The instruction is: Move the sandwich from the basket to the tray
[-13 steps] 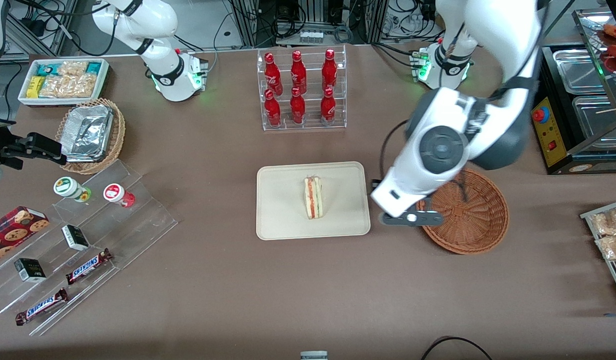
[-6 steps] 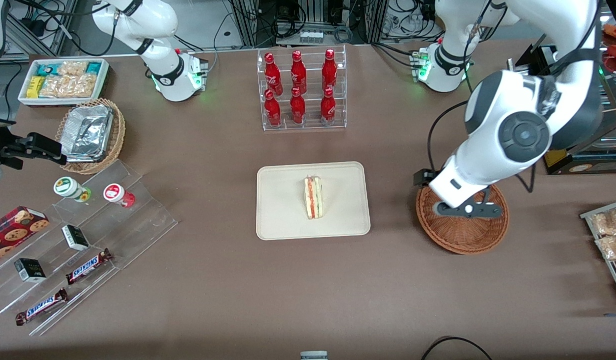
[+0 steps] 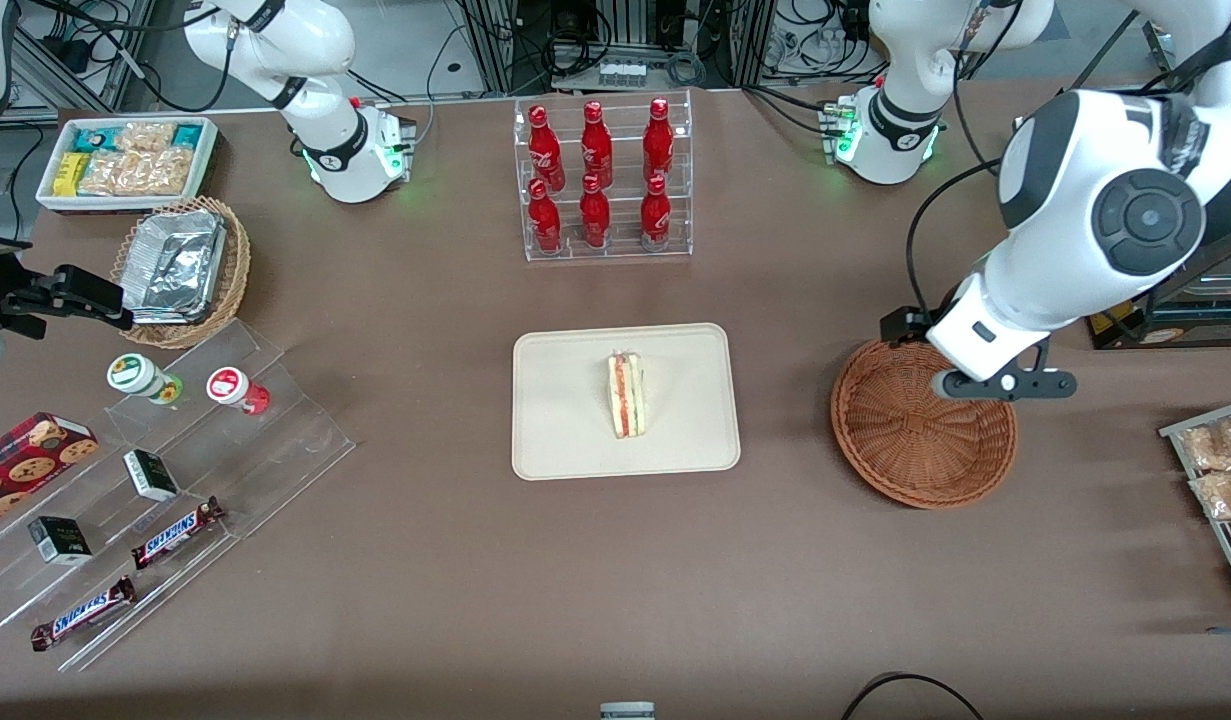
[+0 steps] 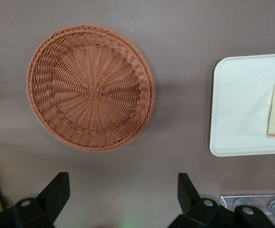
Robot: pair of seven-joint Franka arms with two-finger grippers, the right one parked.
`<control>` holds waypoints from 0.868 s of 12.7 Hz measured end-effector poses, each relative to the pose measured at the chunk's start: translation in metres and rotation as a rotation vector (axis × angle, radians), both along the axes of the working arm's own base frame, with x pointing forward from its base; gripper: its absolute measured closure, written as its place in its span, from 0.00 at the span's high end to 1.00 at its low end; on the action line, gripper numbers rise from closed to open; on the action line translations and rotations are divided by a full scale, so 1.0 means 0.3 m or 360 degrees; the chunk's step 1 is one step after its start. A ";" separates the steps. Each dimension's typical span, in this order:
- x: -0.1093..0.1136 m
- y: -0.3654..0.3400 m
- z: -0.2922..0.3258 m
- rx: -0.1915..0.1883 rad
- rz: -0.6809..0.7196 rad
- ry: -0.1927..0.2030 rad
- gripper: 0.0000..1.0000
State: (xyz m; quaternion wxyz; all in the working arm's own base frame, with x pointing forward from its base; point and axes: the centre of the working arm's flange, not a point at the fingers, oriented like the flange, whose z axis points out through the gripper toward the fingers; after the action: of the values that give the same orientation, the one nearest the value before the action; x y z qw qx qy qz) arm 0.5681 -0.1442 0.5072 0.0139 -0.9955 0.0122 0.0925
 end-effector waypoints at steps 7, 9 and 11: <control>-0.050 0.170 0.102 -0.0009 0.0036 0.0051 1.00; -0.082 0.190 0.142 0.0000 0.0049 0.0050 1.00; -0.124 0.201 0.170 0.0011 0.0058 0.0041 1.00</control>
State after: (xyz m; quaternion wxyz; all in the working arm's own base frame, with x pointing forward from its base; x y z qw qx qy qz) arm 0.5307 -0.0839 0.5582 0.0153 -0.9943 -0.0062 0.1057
